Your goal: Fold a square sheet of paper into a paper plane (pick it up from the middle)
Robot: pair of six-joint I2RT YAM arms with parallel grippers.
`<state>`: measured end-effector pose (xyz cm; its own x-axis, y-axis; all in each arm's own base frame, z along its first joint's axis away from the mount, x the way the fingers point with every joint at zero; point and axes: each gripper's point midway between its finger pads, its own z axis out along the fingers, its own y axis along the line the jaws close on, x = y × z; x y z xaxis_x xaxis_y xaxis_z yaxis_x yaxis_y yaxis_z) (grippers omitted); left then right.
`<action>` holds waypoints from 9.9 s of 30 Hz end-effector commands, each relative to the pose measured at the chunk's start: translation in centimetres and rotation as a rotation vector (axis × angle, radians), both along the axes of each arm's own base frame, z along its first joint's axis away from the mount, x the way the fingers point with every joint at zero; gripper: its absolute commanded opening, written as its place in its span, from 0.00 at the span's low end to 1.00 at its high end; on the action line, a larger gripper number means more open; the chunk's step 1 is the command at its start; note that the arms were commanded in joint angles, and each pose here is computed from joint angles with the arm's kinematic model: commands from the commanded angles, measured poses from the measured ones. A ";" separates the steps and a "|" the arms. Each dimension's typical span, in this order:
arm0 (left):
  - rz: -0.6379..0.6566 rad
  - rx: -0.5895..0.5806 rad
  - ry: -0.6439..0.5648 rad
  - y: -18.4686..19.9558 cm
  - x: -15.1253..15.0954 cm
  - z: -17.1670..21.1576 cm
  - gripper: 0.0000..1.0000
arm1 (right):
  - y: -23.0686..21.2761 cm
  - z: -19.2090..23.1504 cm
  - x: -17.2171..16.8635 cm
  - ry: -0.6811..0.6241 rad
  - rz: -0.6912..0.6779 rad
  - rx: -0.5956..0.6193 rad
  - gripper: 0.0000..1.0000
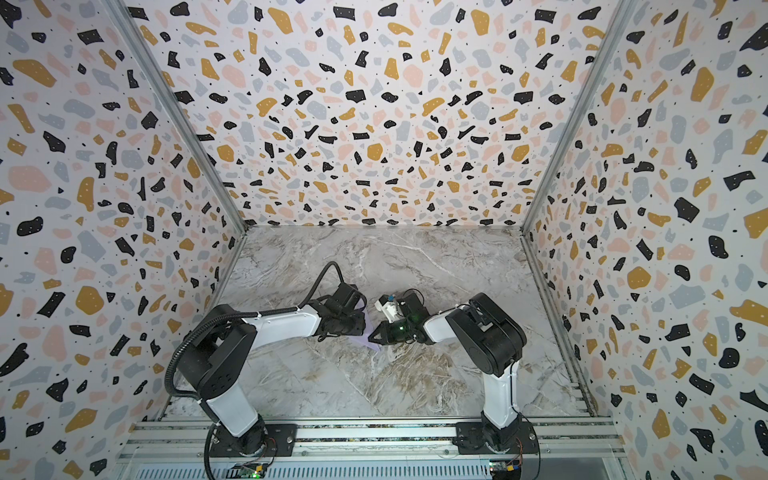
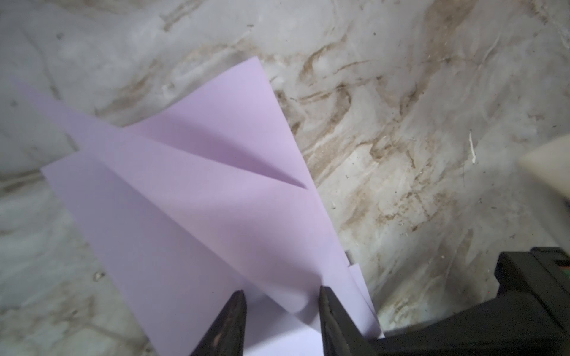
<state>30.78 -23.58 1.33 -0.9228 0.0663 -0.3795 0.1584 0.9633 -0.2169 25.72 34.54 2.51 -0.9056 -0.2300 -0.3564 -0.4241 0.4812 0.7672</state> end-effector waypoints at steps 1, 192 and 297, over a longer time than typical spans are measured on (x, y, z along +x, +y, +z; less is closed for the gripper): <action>0.015 0.181 0.179 4.1 -3.6 -5.1 0.43 | -1.0 -1.9 -0.4 0.035 -0.015 -0.075 0.07; -0.062 -0.148 0.085 2.7 1.4 -3.1 0.07 | -5.2 -7.5 -1.0 0.048 -0.051 -0.372 0.00; 0.042 -0.341 0.028 0.8 4.4 -0.7 0.00 | -1.3 3.1 2.0 -0.411 0.102 -0.180 0.01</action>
<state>36.07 -23.53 2.04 -0.9212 -0.1166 -0.3711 0.1287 0.8090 -0.5736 27.21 32.54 3.01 -0.7235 -0.4074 -0.5572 -0.6815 0.5502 0.4826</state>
